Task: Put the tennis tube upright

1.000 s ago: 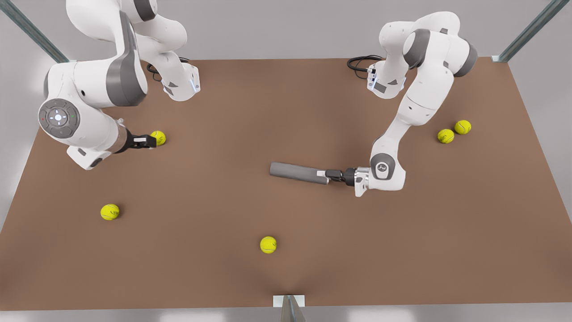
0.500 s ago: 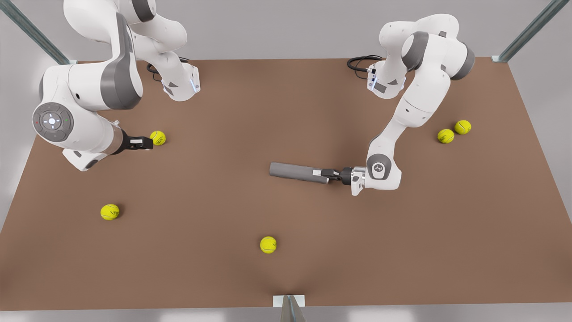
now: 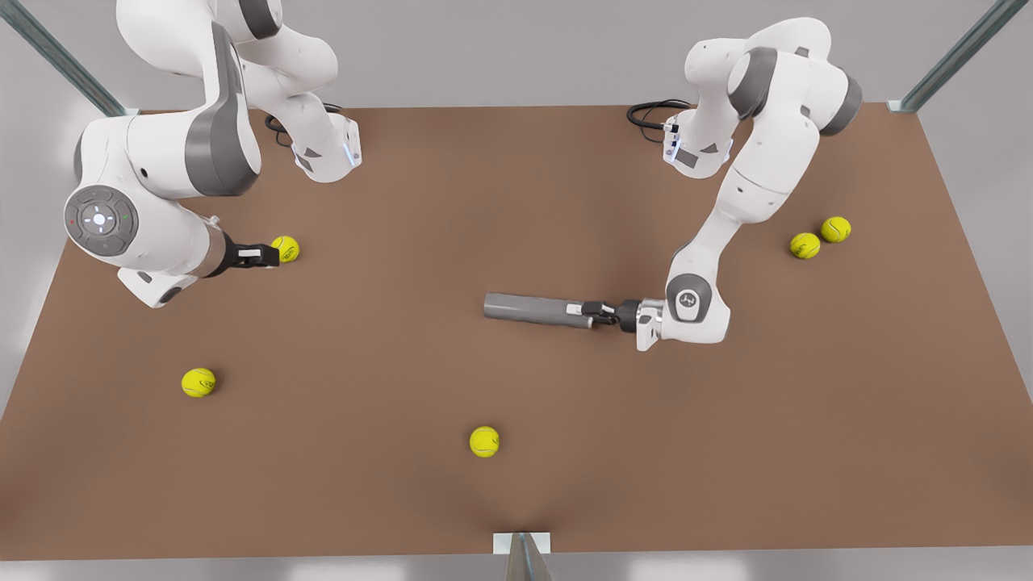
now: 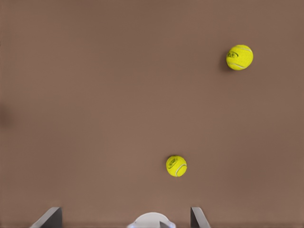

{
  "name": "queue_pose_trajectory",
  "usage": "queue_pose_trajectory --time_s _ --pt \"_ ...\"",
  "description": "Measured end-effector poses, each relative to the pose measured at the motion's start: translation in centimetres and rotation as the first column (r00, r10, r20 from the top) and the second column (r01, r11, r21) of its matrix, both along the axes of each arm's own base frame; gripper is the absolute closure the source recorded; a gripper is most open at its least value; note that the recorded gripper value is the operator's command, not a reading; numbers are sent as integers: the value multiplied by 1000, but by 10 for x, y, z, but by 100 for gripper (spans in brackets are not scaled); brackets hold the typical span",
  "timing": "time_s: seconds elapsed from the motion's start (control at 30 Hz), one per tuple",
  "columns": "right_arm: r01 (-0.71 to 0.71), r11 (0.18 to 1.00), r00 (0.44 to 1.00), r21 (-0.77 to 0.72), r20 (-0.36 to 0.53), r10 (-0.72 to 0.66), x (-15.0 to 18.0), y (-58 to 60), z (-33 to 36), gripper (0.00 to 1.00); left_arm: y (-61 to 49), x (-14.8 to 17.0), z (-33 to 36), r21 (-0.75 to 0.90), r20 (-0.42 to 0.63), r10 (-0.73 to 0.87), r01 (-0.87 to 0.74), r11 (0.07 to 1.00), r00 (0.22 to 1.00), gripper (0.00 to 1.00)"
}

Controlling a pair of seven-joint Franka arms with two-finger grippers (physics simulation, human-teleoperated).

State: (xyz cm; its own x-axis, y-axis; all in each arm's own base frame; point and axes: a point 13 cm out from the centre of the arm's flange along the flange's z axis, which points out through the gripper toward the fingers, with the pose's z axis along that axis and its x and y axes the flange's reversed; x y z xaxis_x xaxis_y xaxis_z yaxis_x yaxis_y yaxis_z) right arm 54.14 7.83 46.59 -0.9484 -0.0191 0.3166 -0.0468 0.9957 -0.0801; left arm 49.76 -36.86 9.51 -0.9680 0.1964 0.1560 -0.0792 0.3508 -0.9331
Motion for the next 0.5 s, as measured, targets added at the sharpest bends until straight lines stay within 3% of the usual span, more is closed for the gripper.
queue_pose_trajectory --time_s 0.23,0.5 --pt "65 998 998 7 -1 -65 4 -32 2 0 3 -2 26 19 55 -63 62 998 996 79" --pt "117 993 993 11 28 -118 11 -61 5 0 38 13 82 151 173 -175 149 977 969 79"
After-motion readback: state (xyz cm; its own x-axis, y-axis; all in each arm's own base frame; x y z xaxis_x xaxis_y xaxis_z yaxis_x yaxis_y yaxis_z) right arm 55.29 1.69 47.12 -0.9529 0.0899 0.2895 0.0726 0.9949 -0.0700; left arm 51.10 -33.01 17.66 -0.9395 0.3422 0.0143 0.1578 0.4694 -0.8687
